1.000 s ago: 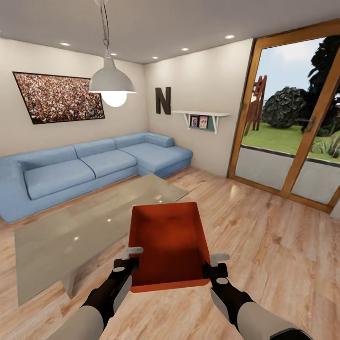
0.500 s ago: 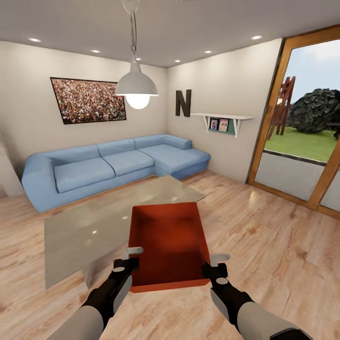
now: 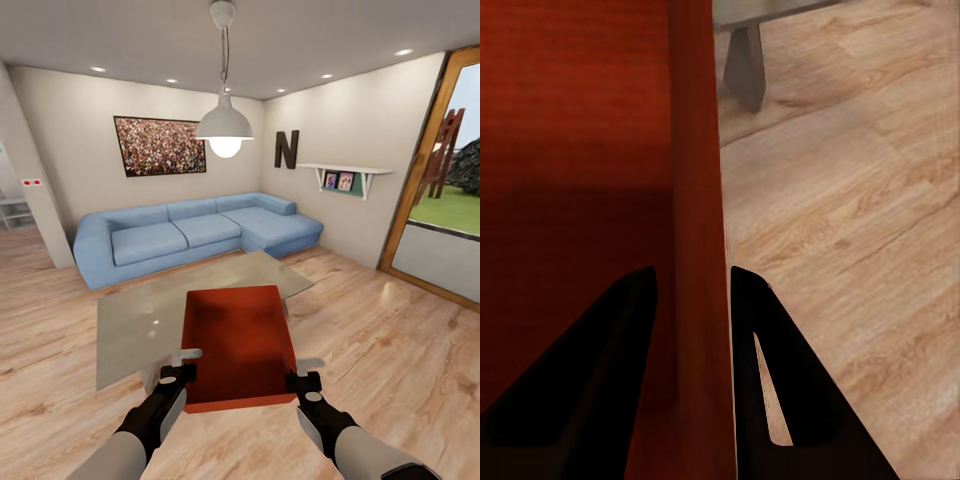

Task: Move the two storage containers from the living room to the garage. In the garage, place one container on the floor and stack the other container on top of it (either order is fine).

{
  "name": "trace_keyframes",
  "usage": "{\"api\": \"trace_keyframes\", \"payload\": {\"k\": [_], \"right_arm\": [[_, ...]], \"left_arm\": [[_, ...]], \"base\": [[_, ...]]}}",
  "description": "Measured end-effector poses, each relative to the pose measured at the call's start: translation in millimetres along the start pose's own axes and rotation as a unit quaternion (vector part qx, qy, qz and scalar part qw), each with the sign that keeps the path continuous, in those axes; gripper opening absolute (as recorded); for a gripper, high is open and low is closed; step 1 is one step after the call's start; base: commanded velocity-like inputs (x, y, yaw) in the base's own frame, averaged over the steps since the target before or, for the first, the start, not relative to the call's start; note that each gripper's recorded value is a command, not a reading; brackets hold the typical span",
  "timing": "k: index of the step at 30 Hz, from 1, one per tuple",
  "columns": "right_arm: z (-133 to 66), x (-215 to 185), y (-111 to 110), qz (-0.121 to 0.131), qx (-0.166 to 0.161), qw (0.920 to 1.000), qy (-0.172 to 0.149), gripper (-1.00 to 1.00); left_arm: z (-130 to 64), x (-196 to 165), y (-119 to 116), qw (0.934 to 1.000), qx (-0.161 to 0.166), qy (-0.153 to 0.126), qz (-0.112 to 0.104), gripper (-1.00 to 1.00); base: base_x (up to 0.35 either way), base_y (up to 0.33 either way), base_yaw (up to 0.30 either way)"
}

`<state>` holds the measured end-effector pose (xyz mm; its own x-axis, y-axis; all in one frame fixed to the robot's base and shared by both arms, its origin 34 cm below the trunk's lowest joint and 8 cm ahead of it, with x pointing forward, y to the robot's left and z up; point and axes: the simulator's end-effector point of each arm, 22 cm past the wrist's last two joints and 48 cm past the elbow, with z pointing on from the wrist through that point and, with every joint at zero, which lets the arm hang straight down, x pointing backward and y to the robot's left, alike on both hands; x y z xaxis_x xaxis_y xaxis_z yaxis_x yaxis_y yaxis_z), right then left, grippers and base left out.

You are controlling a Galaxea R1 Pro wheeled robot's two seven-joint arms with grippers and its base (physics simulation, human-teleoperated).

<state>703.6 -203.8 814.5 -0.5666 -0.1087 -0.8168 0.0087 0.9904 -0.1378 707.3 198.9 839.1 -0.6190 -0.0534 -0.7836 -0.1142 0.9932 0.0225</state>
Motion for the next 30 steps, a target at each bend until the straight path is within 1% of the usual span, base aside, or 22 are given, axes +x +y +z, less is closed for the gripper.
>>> {"api": "trace_keyframes", "payload": {"k": [14, 30], "right_arm": [[-3.8, -10.3, -1.4, 0.001, 0.001, 1.0, -0.009, -1.0], [-7.2, -18.9, -2.6, 0.001, 0.002, 0.9999, -0.017, -1.0]], "left_arm": [[-4.9, -9.8, 0.1, 1.0, 0.0, -0.009, -0.001, -1.0], [-9.3, -17.9, 0.1, 0.9999, 0.001, -0.017, -0.002, -1.0]], "base": [[0.0, 0.0, 0.206], [0.0, 0.0, 0.263]]}}
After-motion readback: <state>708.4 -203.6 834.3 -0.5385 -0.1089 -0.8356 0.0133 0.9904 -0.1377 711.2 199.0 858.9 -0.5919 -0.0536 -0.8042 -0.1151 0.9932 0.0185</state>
